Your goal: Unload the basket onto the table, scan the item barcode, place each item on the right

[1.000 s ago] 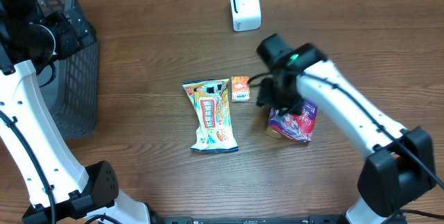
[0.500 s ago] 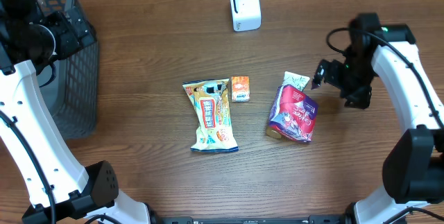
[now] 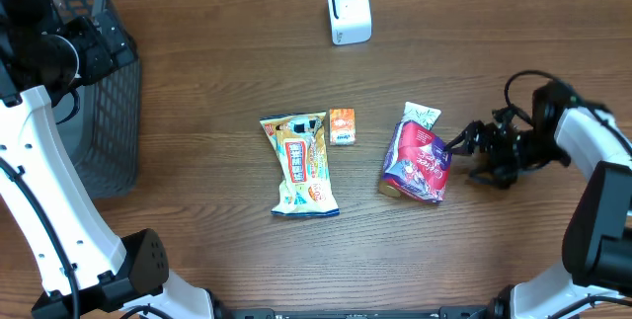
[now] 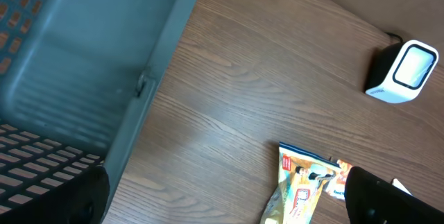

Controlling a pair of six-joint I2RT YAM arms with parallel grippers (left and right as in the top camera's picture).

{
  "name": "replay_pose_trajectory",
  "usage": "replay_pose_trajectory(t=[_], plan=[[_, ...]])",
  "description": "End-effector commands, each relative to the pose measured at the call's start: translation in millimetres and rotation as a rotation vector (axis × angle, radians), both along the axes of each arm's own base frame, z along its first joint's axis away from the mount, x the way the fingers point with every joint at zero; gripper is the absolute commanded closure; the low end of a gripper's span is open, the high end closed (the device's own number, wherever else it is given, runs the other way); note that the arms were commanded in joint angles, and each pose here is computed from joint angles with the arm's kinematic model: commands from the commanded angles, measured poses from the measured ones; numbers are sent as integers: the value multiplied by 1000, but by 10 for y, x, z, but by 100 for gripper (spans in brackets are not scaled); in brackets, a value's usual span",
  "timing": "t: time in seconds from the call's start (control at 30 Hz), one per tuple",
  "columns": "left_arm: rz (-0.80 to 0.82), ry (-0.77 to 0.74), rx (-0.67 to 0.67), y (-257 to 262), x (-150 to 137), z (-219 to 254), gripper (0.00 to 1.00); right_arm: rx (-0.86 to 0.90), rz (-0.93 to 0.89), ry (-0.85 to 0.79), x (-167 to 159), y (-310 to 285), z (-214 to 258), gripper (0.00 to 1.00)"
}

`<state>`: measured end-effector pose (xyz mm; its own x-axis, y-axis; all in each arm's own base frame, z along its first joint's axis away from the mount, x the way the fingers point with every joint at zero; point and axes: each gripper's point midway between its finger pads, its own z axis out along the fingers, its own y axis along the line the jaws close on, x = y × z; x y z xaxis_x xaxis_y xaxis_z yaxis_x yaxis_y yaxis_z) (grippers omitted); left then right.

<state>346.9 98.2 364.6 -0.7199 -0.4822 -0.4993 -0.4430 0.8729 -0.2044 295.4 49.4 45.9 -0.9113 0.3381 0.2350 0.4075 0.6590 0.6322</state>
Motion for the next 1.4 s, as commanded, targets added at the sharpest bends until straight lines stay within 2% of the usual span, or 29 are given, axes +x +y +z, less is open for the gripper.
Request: replay_pose_trajectory(t=[0.0,0.17,0.43,0.5,0.67,0.87,1.03,1.17,1.37], plan=[[1,-6,16,33,-49,37,0,155,10,-53,-60,218,37,19],[1,-6,16,33,-49,37,0,175,-73,-48,-57,248,-153,22],[1,-6,16,33,-49,37,0,178,-154,-27,-28,279,-293,37],[1,-6,16,33,-49,37,0,178,-153,-31,-7,303,-291,49],[1,-6,16,33,-49,37,0,182,-181,-15,38,300,-275,96],[1,-6,16,33,-49,37,0,159,-176,6,123,258,-145,96],[1,-6,16,33,-49,37,0,97,-152,-22,337,155,149,96],[1,-6,16,33,-49,37,0,87,-165,-105,659,88,515,96],[1,-6,16,33,-49,37,0,114,-286,-255,1309,90,1043,96]])
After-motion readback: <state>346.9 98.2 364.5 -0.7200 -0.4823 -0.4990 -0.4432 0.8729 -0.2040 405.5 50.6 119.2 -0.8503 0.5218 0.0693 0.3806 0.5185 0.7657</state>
